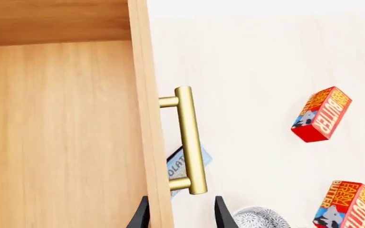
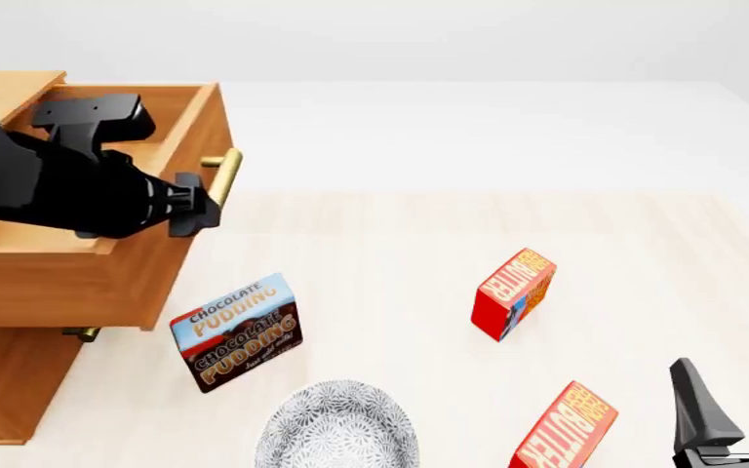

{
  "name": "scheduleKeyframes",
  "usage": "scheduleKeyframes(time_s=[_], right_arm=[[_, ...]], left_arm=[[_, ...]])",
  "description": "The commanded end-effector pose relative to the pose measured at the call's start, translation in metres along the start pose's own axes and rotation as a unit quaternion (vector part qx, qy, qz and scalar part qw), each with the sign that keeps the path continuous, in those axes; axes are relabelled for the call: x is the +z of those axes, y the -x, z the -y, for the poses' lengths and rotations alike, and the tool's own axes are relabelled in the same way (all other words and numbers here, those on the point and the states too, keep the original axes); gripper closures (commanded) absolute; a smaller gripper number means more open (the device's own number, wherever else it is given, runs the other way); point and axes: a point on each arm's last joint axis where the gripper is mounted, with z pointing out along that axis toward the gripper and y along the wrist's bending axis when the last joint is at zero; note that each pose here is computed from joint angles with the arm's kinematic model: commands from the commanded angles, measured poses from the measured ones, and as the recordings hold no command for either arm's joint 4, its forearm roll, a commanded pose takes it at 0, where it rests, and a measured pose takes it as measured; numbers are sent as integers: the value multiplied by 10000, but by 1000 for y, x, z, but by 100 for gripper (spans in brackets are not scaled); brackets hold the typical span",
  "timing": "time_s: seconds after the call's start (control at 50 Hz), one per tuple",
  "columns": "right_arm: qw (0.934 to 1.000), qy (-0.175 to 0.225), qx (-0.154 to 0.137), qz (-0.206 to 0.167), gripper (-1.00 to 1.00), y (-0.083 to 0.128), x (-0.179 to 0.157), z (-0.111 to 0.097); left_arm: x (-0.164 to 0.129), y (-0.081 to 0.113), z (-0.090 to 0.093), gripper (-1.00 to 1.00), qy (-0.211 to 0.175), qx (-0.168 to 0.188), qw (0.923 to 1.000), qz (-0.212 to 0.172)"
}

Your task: Put the butter at the front in the top drawer of the cabinet and close it.

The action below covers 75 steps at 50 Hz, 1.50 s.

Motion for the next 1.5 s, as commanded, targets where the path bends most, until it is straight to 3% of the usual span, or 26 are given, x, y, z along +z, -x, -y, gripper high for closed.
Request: scheduleKeyframes(time_s=[0.02, 0.46, 0.5, 0.54, 0.62, 0.68, 0.82, 1.18, 1.28, 1.36, 1.5], right_arm=[[10000, 1, 0, 2, -100, 0, 0, 0], [10000, 0, 1, 1, -100, 0, 0, 0], [10000, 1, 1, 1, -100, 0, 0, 0], [10000, 2, 0, 2, -100, 0, 0, 0], [10000, 1, -2, 2, -100, 0, 0, 0], [10000, 1, 0, 2, -100, 0, 0, 0], [10000, 1, -2, 3, -100, 0, 0, 0], [10000, 1, 0, 1, -100, 0, 0, 0], [10000, 1, 0, 2, -100, 0, 0, 0], [10000, 1, 0, 1, -100, 0, 0, 0], [10000, -14, -1, -1, -100, 0, 0, 0]], left_arm=[[10, 2, 15, -100, -179, 143, 9997, -74], [12, 16, 34, -100, -384, 388, 9985, -28], [7, 13, 51, -100, -626, 367, 9974, 23], [12, 18, 37, -100, -400, 464, 9981, -38], [4, 23, 39, -100, -427, 468, 9980, 24], [-4, 29, 25, -100, -255, 518, 9983, 44], [-40, 43, 25, -100, -272, 570, 9977, 255], [-83, 56, 29, -100, -313, 903, 9947, 391], [-85, 53, 41, -100, -495, 1203, 9906, 417], [-71, 43, 68, -100, -873, 1662, 9817, 321], [-80, 40, 69, -100, -949, 2022, 9730, 576]])
